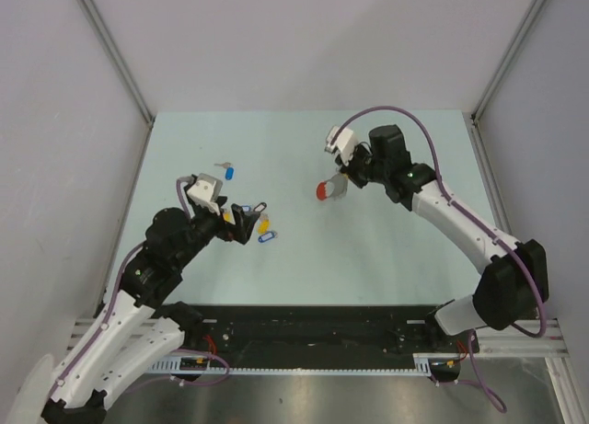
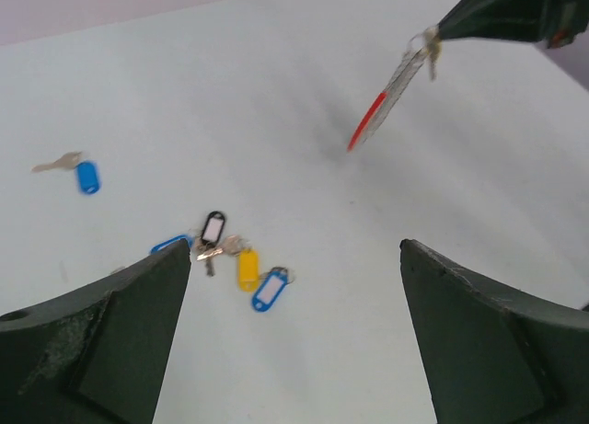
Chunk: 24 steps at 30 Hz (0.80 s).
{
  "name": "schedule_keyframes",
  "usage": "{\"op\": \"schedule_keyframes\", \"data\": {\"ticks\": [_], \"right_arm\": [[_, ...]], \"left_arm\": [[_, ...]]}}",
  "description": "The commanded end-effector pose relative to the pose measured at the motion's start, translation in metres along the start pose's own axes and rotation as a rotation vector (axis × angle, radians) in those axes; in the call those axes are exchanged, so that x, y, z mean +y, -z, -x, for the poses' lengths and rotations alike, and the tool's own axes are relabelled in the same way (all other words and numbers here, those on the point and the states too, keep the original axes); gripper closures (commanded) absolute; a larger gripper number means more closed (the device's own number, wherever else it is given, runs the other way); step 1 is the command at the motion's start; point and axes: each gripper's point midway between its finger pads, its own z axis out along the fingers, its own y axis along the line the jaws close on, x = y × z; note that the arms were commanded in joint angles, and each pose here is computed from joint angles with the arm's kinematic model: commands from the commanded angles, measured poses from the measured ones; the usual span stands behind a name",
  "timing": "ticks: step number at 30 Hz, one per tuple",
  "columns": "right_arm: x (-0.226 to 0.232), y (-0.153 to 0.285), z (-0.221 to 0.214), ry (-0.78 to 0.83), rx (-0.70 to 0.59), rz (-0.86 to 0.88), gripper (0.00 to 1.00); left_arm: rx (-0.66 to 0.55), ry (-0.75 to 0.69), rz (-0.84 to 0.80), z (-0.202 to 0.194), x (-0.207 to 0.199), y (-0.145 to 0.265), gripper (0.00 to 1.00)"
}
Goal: Put the keys on the keyring
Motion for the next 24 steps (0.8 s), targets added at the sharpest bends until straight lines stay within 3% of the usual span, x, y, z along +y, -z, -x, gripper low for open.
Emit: {"op": "schedule_keyframes", "data": {"ticks": [1,4,7,20,24], "right_arm": [[-0.084,-0.008,0.009,-0.081,-0.056,-0.277,1.0],[-0.097,-0.022,-0.011,-0.137,-0.025,-0.315,1.0],[-0.081,-0.043,-0.04,-0.196,0.044,-0.246,1.0],[0.07,-0.068,-0.102,-0.463,0.201,0.011,1.0],[0.09,-0.066,-0.117,-0.529,0.227,0.022,0.91]], "left_arm": [[-0.006,0.018,0.207,0.0,0.039,0.015,0.0],[0.001,0.035,0.227,-0.006,0.046,0.019,0.0],[-0.018,0.035,0.243,-0.003,0.05,0.025,0.0],[-0.085,0.076,0.338,0.006,0.07,0.041,0.0],[-0.089,0.07,0.357,0.006,0.074,0.044,0.0]]}}
